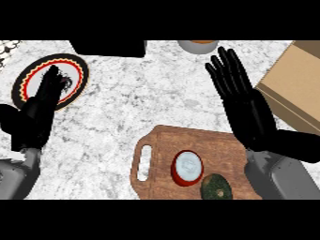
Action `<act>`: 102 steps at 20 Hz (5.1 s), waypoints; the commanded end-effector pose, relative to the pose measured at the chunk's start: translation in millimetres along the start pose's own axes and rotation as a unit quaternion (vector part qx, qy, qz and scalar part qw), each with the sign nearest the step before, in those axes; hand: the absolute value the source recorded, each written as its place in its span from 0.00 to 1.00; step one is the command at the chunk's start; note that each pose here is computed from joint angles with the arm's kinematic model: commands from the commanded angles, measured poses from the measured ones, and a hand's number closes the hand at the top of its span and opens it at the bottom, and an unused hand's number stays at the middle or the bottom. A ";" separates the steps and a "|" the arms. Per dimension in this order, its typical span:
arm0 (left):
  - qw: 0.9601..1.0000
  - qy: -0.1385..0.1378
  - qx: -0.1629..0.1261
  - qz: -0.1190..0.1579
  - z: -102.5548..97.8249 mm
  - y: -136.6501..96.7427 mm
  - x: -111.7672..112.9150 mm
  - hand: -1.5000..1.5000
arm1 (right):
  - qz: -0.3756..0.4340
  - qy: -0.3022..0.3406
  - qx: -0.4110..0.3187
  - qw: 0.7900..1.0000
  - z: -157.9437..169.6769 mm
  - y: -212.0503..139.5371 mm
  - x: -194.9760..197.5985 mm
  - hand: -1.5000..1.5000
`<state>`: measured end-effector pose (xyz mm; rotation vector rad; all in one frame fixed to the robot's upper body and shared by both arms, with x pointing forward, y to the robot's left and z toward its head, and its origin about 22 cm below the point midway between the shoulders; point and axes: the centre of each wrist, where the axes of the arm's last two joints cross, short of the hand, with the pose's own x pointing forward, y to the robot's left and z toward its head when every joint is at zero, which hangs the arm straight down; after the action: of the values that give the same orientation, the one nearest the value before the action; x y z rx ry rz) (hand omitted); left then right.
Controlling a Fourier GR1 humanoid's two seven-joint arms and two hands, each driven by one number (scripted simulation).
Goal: Pick the squash from the cutting board and place it in the cardboard box
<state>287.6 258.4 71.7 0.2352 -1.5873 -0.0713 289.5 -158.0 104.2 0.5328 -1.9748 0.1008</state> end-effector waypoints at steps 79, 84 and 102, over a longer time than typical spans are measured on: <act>0.975 0.086 0.079 -0.192 11.9 61.9 -101.5 0.50 | 0.541 0.342 0.367 0.675 105.8 32.2 -41.8 0.00; 0.976 0.081 0.076 -0.186 9.0 92.1 -65.9 0.50 | 0.591 0.278 0.324 0.685 101.7 27.5 -49.2 1.00; 0.976 0.086 0.098 -0.176 24.5 96.5 -80.5 0.50 | 0.731 0.264 0.072 0.625 90.0 -184.9 73.4 1.00</act>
<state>255.5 365.0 10.5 0.6637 -1.3623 -0.1821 255.0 -304.7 64.0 -0.9057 -1.3482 1.3791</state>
